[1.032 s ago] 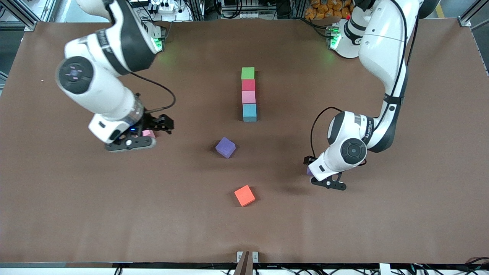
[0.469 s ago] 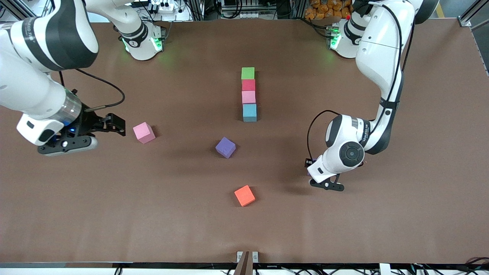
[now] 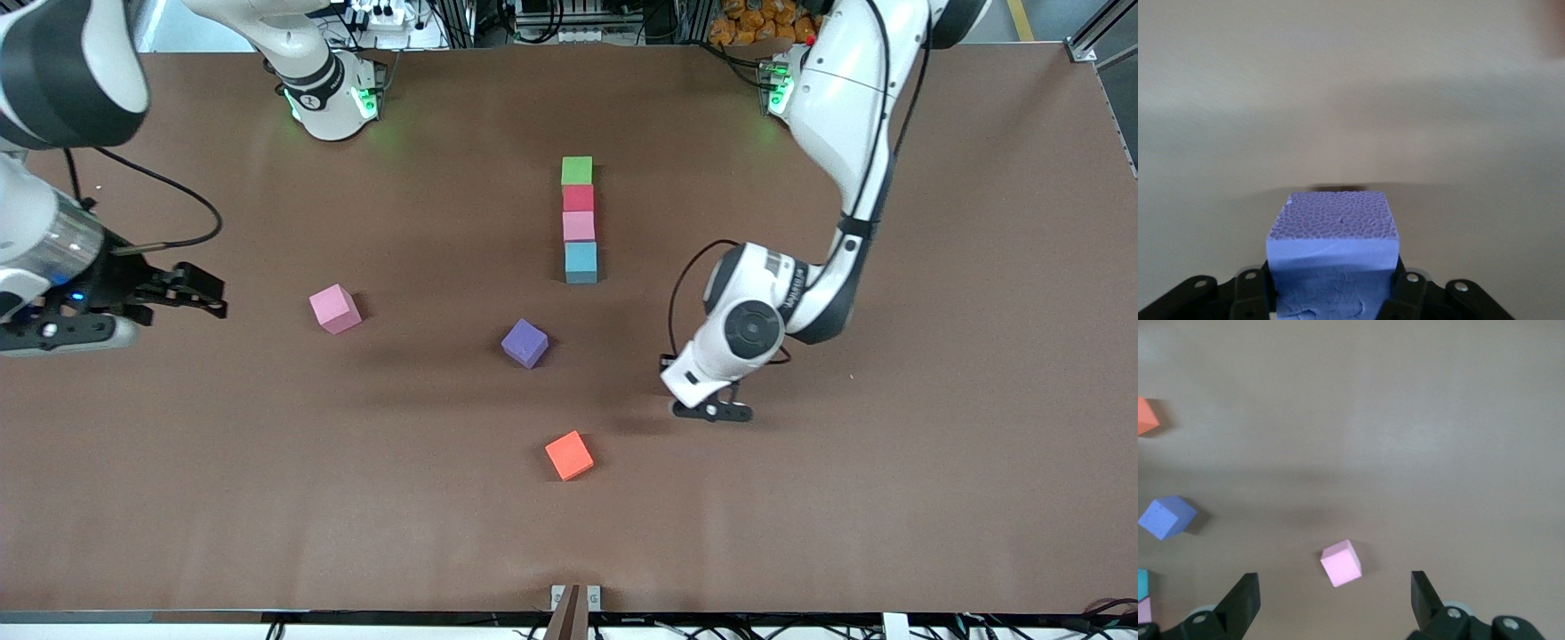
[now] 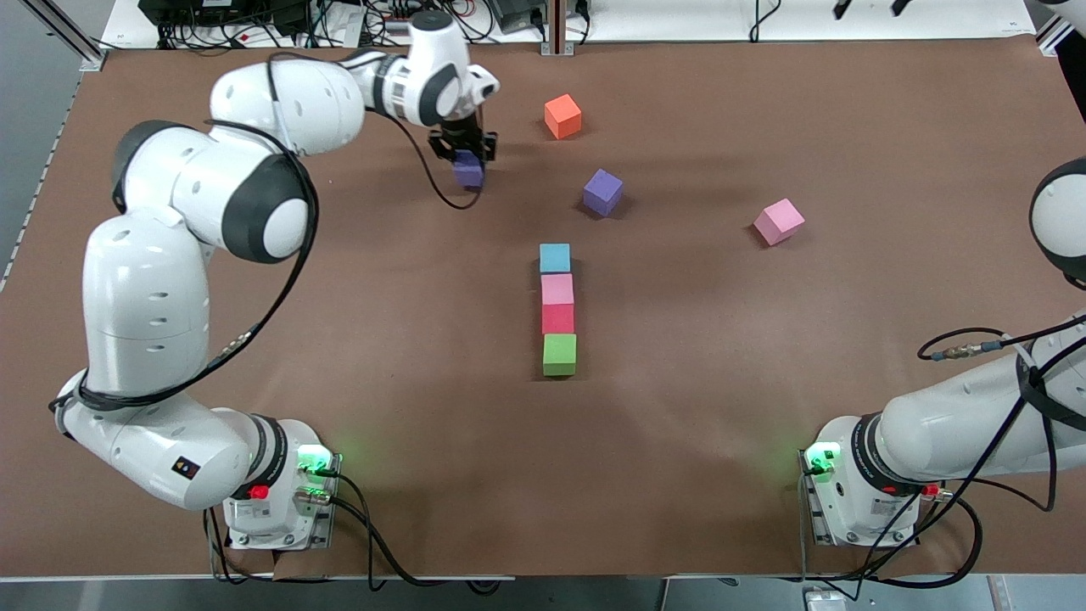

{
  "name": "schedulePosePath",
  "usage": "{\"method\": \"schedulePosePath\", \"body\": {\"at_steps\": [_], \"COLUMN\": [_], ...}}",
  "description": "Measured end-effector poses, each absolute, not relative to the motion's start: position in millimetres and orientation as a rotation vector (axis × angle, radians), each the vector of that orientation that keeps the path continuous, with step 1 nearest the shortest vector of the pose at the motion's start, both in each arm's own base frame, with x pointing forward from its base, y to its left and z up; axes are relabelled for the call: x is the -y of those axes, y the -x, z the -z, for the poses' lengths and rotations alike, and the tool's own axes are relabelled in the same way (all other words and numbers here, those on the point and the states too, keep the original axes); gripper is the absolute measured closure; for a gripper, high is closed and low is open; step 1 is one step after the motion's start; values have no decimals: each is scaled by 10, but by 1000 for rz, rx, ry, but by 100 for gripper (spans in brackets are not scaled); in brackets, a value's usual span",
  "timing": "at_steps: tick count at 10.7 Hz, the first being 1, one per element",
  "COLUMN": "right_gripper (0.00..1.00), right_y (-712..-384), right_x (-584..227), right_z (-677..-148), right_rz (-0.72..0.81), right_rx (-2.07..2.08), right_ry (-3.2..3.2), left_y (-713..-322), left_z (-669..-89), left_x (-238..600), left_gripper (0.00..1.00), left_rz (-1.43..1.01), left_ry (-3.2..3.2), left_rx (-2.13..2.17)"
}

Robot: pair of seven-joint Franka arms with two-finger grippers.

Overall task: Arrange blocks into number 1
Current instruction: 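Place the purple cube after cyan at the line end with the left gripper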

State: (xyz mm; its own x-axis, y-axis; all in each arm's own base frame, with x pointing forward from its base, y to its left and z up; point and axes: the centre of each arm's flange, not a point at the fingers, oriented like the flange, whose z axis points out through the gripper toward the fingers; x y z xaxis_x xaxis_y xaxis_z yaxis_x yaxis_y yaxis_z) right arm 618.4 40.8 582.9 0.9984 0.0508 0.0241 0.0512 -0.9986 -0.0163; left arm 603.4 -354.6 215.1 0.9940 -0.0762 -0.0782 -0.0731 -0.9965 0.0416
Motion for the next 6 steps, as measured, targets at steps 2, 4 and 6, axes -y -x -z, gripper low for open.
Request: {"method": "schedulePosePath", "body": {"at_steps": [2, 4, 6], "right_gripper": [0, 0, 0], "right_y": [-6174, -6151, -6136], "right_x": [-355, -358, -362], "right_z": [-5908, -5889, -5876], "right_rz": [42, 8, -14], "right_rx": [66, 65, 63], "right_ry": [3136, 3138, 3139], "left_y": [-5769, -5516, -5279], "left_z": [-2148, -2157, -2163], "left_x": [3960, 4312, 4604], "left_gripper": [43, 43, 43], "left_rz": [133, 151, 181], "left_ry": [-3102, -3090, -3066], "left_rx": [77, 38, 28]}}
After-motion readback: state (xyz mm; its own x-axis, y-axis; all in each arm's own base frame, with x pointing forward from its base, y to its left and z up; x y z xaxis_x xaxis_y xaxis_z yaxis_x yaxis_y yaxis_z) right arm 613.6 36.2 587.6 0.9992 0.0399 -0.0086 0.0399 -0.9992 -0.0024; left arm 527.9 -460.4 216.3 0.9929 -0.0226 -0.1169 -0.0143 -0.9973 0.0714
